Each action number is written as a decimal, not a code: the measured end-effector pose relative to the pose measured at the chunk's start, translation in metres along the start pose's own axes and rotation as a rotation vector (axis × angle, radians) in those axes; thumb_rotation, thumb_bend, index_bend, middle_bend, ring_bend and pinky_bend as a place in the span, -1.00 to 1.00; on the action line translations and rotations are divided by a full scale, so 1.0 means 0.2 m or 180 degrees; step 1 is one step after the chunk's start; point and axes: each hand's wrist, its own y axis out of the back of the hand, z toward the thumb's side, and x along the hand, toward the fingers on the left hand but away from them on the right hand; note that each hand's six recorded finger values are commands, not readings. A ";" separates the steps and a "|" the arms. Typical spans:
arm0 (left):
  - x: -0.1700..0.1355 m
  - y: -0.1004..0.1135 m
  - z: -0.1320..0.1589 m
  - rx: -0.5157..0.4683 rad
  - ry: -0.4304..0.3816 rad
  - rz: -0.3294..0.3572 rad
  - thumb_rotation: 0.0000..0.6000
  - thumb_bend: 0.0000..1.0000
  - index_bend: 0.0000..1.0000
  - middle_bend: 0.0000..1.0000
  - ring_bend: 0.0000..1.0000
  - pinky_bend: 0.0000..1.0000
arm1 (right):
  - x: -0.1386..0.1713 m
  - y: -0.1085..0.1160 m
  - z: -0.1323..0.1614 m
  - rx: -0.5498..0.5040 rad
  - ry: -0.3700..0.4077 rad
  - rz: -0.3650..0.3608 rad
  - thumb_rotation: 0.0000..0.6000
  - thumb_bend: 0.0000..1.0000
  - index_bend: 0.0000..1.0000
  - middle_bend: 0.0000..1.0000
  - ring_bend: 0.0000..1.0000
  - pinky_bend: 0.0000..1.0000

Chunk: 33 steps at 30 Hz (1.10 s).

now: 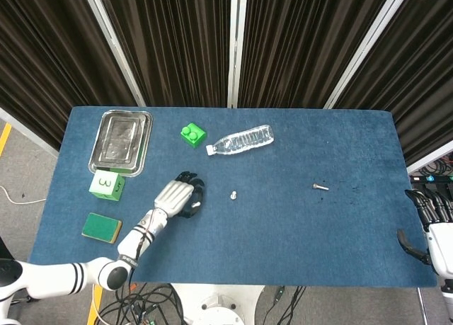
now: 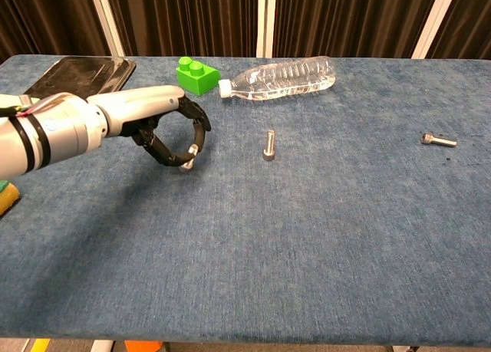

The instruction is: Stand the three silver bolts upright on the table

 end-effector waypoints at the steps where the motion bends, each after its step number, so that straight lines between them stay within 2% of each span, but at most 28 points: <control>1: 0.00 0.00 -0.01 -0.0028 0.0004 0.0012 1.00 -0.19 0.02 -0.60 -0.90 -1.00 | 0.00 0.00 0.00 0.0002 0.0001 0.0001 1.00 -0.40 -0.83 -0.72 -1.00 -1.00; 10: 0.01 -0.01 -0.07 -0.0010 0.0017 0.0083 1.00 -0.18 0.00 -0.60 -0.90 -1.00 | 0.00 0.00 0.01 0.0005 0.0003 0.0007 1.00 -0.40 -0.83 -0.72 -1.00 -1.00; 26: -0.02 -0.01 -0.09 0.0043 -0.0022 0.0109 1.00 -0.18 -0.22 -0.60 -0.90 -1.00 | -0.01 0.00 0.01 0.0010 0.0006 0.0013 1.00 -0.40 -0.83 -0.72 -1.00 -1.00; 30: -0.04 0.02 -0.08 0.0051 -0.0053 0.0184 1.00 -0.27 -0.40 -0.61 -0.90 -1.00 | -0.02 -0.01 0.02 0.0023 0.0034 0.0050 1.00 -0.40 -0.83 -0.72 -1.00 -1.00; 33: -0.08 0.09 -0.09 0.0070 -0.0059 0.0341 1.00 -0.34 -0.41 -0.61 -0.90 -1.00 | -0.04 -0.02 0.03 0.0041 0.0083 0.0103 1.00 -0.47 -0.83 -0.71 -1.00 -1.00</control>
